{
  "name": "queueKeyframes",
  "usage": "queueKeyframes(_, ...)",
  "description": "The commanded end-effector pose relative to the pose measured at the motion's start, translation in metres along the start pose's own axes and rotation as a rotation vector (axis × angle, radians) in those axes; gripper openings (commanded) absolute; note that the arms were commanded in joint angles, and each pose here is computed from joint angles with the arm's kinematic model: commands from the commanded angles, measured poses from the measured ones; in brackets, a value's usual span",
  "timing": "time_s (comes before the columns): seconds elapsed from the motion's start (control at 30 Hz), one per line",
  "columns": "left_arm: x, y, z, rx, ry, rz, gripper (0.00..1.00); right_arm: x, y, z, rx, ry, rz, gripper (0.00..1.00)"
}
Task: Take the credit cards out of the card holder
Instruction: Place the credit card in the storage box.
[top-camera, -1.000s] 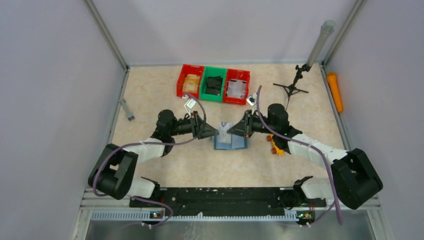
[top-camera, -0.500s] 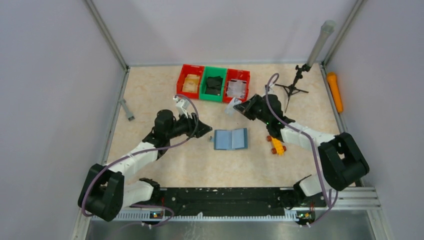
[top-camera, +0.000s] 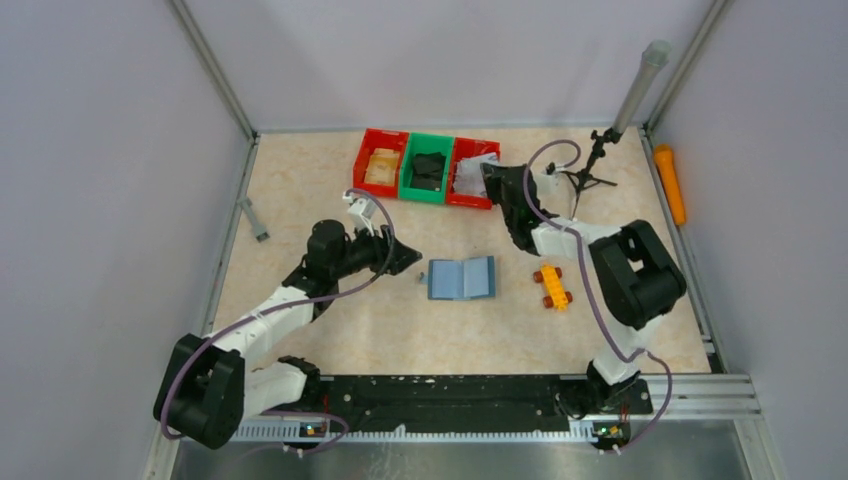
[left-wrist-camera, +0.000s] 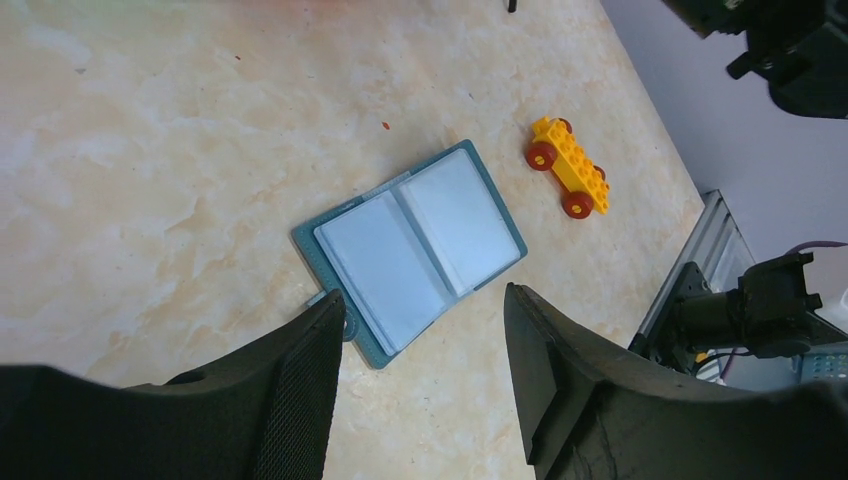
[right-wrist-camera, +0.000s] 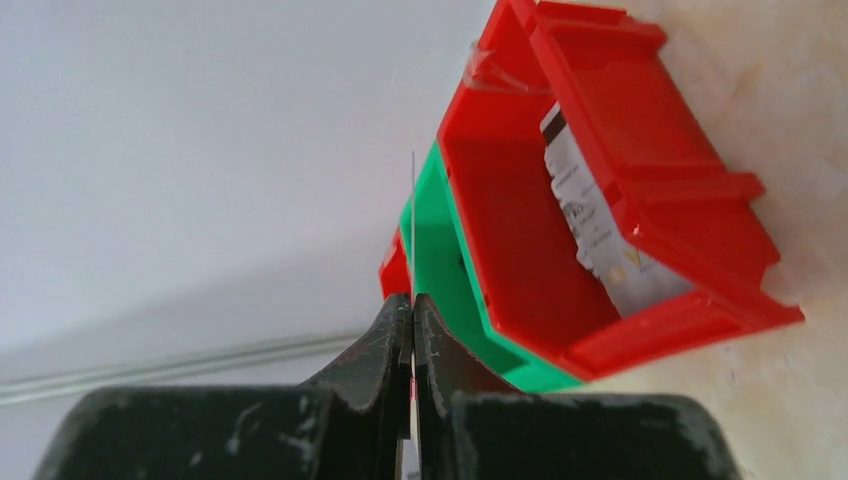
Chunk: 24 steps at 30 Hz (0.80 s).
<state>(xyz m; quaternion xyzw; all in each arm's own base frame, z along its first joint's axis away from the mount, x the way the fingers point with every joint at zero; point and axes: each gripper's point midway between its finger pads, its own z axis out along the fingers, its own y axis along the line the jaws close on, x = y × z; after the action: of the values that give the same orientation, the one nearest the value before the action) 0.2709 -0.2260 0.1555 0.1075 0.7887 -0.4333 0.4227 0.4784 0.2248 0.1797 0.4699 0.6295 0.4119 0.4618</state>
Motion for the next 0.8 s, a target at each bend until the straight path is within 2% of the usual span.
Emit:
queueKeyframes(0.0,-0.012,-0.005,-0.001,0.005,-0.043,0.037,0.63,-0.02,0.032,0.024,-0.149,-0.147,0.133,0.0)
queueKeyframes(0.4,-0.012,-0.004,0.001,0.005,-0.036,0.034,0.63,-0.013,0.023,0.053,-0.282,-0.261,0.13,0.0)
queueKeyframes(0.77,-0.01,-0.002,0.002,0.003,-0.03,0.03,0.64,0.009,0.015,0.063,-0.331,-0.284,0.116,0.0)
